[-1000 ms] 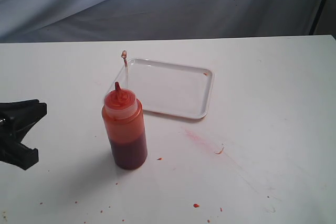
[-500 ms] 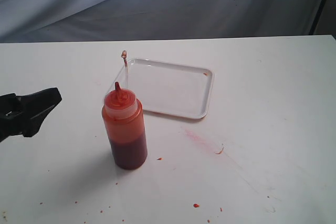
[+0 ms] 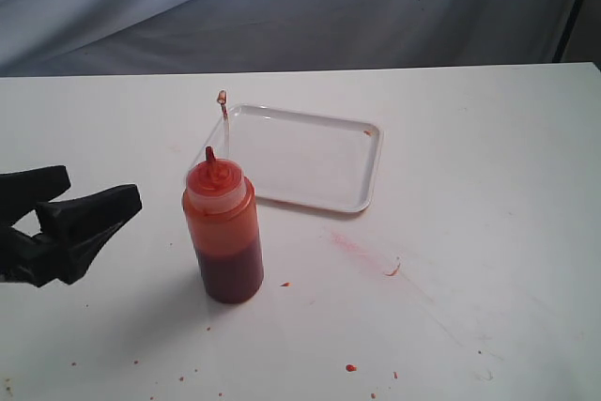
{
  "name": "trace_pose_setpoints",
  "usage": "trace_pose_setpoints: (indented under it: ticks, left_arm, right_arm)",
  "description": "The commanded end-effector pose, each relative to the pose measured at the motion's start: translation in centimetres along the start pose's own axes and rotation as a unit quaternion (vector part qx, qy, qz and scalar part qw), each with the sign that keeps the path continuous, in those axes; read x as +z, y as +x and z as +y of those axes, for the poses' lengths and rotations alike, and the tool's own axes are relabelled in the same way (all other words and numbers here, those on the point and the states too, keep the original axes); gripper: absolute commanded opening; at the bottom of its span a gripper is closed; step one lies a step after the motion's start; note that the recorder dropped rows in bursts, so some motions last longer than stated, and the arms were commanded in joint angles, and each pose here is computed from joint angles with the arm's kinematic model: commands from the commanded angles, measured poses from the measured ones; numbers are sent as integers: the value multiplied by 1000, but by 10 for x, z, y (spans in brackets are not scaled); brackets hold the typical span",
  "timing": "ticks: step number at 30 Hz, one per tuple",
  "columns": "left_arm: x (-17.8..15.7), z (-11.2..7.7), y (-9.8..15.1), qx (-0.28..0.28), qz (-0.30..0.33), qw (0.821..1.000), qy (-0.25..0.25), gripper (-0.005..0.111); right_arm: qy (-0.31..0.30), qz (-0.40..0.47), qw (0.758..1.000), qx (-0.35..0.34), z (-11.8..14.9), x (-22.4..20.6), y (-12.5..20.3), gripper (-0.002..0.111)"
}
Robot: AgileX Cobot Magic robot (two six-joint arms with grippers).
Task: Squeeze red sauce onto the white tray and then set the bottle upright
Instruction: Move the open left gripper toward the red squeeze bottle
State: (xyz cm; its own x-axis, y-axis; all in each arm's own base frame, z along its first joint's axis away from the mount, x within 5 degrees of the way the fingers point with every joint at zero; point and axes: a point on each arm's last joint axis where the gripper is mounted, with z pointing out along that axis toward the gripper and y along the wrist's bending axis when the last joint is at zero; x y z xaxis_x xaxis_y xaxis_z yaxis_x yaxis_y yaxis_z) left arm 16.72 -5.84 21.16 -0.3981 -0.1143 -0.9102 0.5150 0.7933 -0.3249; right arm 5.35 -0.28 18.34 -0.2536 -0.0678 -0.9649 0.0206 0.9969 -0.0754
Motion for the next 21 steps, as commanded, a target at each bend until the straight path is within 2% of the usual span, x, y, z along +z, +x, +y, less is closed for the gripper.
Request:
trace_pose_setpoints:
  ticks: [1,4,8,12,15,18,21]
  left_arm:
    - [4,3,8,-10,32,999,-2,104]
    - [27,-4,37,13,119,992,43,104]
    - [45,-7,62,34,172,982,74,104]
    - [55,-5,71,33,158,982,95,104]
    - [59,-2,71,25,143,986,86,104]
    - [59,1,74,44,155,984,75,104]
    - [58,0,74,80,153,981,84,104]
  right_arm:
    - [-1,-4,1000,1,0,0,0,0]
    - [-1,-4,1000,1,0,0,0,0]
    - [-1,-4,1000,1,0,0,0,0]
    - [-1,-4,1000,1,0,0,0,0]
    - [-1,-4,1000,1,0,0,0,0]
    - [-1,-4,1000,1,0,0,0,0]
    - [-1,-4,1000,1,0,0,0,0]
